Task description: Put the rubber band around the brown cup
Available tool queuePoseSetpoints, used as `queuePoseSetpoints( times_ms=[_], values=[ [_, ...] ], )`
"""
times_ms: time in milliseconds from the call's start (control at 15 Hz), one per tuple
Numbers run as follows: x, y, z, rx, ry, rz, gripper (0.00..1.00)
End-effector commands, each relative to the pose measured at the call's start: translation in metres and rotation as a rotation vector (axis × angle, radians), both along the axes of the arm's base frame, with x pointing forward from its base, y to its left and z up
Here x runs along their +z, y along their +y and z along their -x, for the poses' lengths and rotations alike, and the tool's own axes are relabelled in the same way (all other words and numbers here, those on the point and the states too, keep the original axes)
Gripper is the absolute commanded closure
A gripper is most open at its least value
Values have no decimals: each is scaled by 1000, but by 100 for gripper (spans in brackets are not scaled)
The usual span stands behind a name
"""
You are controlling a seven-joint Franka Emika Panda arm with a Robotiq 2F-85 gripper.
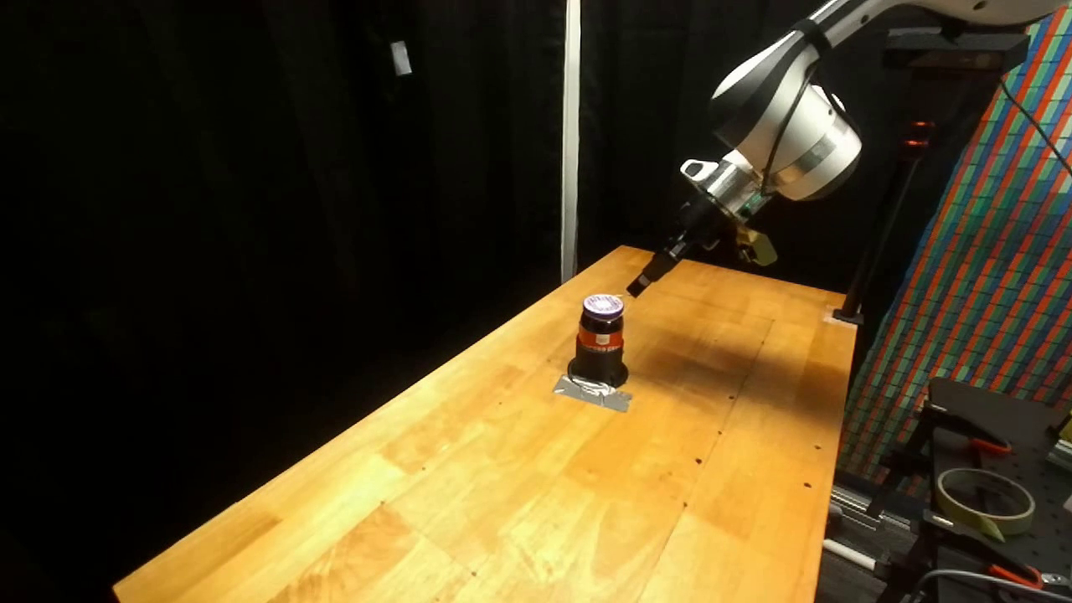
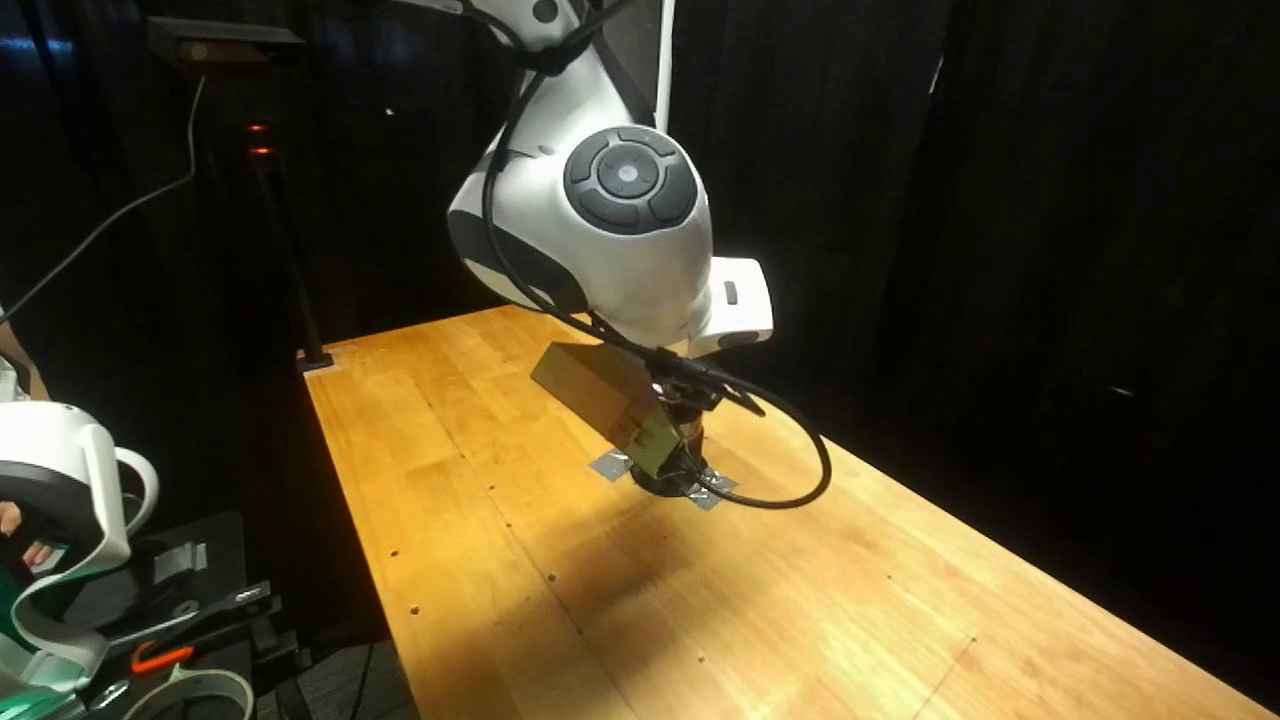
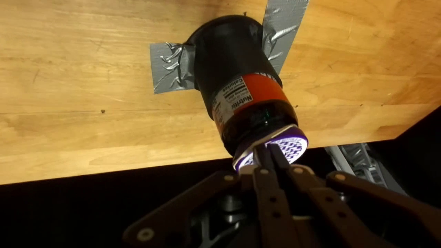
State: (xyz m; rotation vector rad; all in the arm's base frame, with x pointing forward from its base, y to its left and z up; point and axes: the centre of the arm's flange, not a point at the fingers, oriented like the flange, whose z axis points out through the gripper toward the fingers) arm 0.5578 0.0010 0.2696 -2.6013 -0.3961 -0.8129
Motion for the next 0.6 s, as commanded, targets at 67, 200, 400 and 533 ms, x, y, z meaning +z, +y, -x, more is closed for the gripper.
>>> queuePoseSetpoints(
  times_ms=[67, 200, 400, 533],
  values=[
    [-7, -15, 23, 25, -94, -55, 92],
    [-8, -20, 24, 27, -101, -68, 78],
    [-10, -22, 15, 25, -61, -73, 78],
    [-19, -24, 22, 36, -28, -86, 63]
  ],
)
